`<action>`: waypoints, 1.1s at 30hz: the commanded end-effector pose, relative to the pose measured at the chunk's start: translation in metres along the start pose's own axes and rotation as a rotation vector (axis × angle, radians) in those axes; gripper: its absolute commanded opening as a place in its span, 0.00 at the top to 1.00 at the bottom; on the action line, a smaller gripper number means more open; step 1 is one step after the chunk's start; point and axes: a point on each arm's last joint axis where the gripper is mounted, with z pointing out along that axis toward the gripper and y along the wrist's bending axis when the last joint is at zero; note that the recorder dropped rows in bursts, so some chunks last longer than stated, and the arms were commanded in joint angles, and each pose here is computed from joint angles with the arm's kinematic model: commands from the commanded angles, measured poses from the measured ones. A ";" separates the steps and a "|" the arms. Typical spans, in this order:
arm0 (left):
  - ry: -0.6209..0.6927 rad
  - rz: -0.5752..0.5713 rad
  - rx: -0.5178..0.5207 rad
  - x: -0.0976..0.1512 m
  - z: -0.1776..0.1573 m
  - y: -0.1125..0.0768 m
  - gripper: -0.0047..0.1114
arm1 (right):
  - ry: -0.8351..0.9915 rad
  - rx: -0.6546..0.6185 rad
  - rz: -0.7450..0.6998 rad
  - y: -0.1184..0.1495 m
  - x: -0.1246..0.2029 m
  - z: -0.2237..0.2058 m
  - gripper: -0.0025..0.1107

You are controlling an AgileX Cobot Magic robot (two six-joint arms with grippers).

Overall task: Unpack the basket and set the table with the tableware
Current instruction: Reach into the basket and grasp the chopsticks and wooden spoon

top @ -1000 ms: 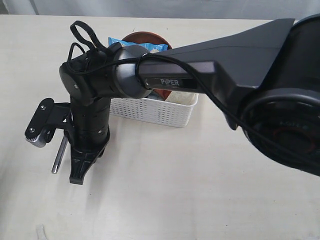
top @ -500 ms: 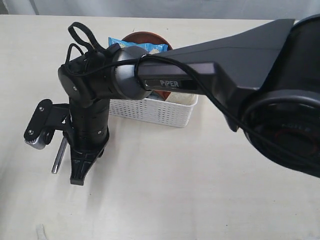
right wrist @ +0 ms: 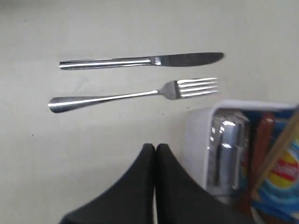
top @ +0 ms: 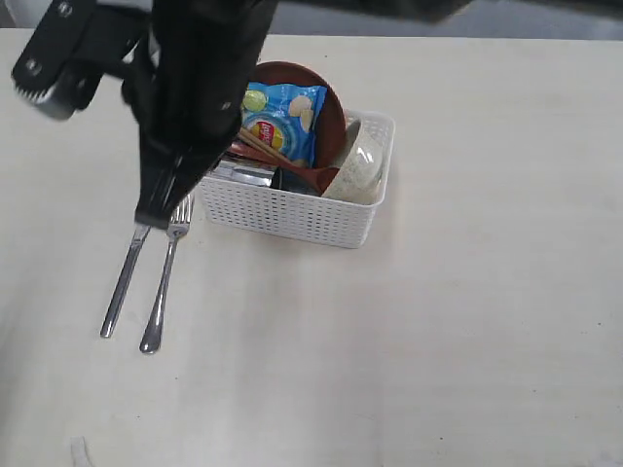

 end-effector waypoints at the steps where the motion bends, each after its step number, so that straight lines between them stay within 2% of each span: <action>1: -0.009 0.010 -0.005 0.000 0.000 0.000 0.96 | 0.015 0.058 0.115 -0.031 0.024 -0.040 0.98; 6: -0.009 0.010 -0.005 0.000 0.000 0.000 0.96 | 0.034 0.115 0.313 -0.069 0.054 -0.057 0.98; 12: -0.009 0.010 -0.005 0.000 0.000 0.000 0.96 | 0.051 0.152 0.395 -0.097 0.077 -0.057 0.98; 19: -0.009 0.010 -0.005 0.000 0.000 0.000 0.96 | 0.004 0.148 0.364 -0.112 0.077 -0.030 0.98; 33: -0.009 0.010 -0.005 0.000 0.000 0.000 0.96 | 0.013 0.137 0.279 -0.116 0.070 0.042 0.98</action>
